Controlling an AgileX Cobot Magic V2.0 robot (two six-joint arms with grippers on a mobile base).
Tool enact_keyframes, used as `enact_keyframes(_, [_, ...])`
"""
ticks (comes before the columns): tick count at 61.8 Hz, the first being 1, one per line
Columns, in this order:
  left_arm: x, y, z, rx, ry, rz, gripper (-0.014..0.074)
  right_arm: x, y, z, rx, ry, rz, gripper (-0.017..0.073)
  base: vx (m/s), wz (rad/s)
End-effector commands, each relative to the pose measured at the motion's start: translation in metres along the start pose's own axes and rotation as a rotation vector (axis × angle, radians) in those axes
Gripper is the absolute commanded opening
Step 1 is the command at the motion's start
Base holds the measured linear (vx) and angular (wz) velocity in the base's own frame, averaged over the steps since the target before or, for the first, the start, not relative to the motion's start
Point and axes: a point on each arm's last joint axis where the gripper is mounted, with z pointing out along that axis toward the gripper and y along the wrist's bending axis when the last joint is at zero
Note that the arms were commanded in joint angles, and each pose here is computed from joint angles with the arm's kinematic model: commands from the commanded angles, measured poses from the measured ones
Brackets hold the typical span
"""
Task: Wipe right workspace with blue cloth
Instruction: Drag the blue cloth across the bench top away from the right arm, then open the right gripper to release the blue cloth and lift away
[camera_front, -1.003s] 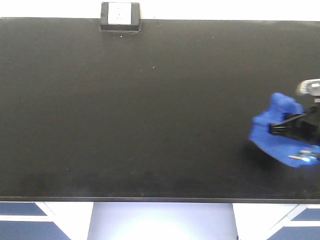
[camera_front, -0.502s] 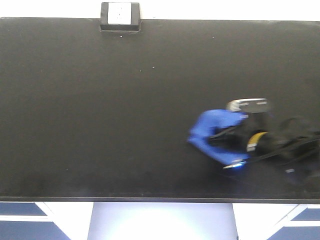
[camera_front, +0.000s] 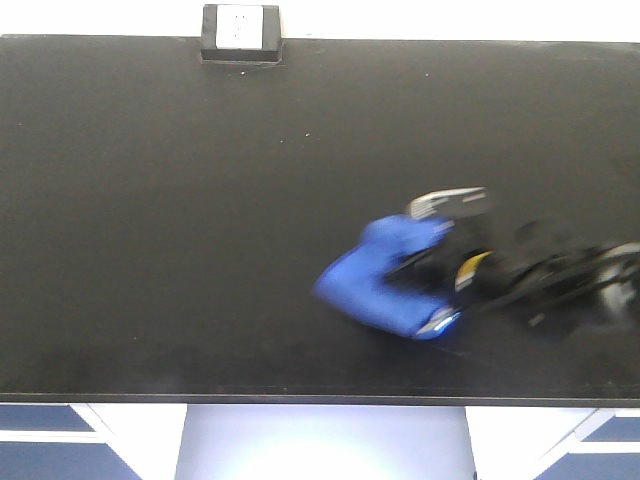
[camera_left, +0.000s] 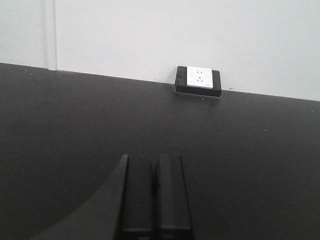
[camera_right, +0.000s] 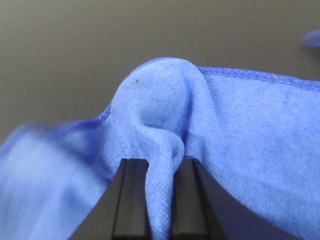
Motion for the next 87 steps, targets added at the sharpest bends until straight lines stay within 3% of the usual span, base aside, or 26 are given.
enact_keyframes(1, [0.002, 0.000, 0.000, 0.014, -0.064, -0.015, -0.0006, -0.011, -0.053, -0.012, 0.166, -0.014, 0.106, 0.0006, 0.00, 0.00])
enact_keyframes(7, [0.002, 0.000, 0.000, 0.014, -0.064, -0.015, -0.0006, -0.011, -0.101, -0.025, 0.286, -0.040, 0.208, 0.0006, 0.00, 0.00])
enact_keyframes(10, [0.002, 0.000, 0.000, 0.014, -0.064, -0.015, -0.0006, -0.011, -0.116, -0.031, 0.321, -0.048, 0.238, 0.0006, 0.00, 0.00])
enact_keyframes(16, [0.002, 0.000, 0.000, 0.014, -0.064, -0.015, -0.0006, -0.010, -0.127, -0.035, 0.336, -0.048, 0.220, 0.0006, 0.00, 0.00])
enact_keyframes(26, [0.002, 0.000, 0.000, 0.014, -0.064, -0.015, -0.0006, -0.015, -0.102, -0.026, 0.240, -0.061, 0.123, 0.0006, 0.00, 0.00])
enact_keyframes(35, [0.002, 0.000, 0.000, 0.014, -0.064, -0.015, -0.0006, -0.019, -0.044, -0.014, 0.055, -0.081, -0.045, 0.0008, 0.00, 0.00])
enact_keyframes(42, [0.002, 0.000, 0.000, 0.014, -0.064, -0.015, -0.0006, -0.025, -0.011, -0.019, -0.022, -0.108, -0.072, 0.0013, 0.00, 0.00])
enact_keyframes(47, [0.002, 0.000, 0.000, 0.014, -0.064, -0.015, -0.0006, -0.031, 0.001, -0.026, -0.050, -0.135, -0.103, 0.0026, 0.00, 0.00])
enact_keyframes(56, [0.002, 0.000, 0.000, 0.014, -0.064, -0.015, -0.0006, -0.045, 0.002, -0.043, -0.048, -0.205, -0.108, 0.0097, 0.00, 0.00])
enact_keyframes(69, [0.002, 0.000, 0.000, 0.014, -0.064, -0.015, -0.0006, -0.053, -0.014, -0.055, 0.013, -0.234, -0.132, 0.0400, 0.00, 0.00])
enact_keyframes(78, [0.002, 0.000, 0.000, 0.014, -0.064, -0.015, -0.0006, -0.052, -0.019, -0.057, 0.038, -0.202, -0.097, 0.0631, 0.00, 0.00])
enact_keyframes(87, [0.002, 0.000, 0.000, 0.014, -0.064, -0.015, -0.0006, -0.062, -0.016, -0.080, 0.057, -0.236, -0.061, 0.0706, 0.00, 0.00])
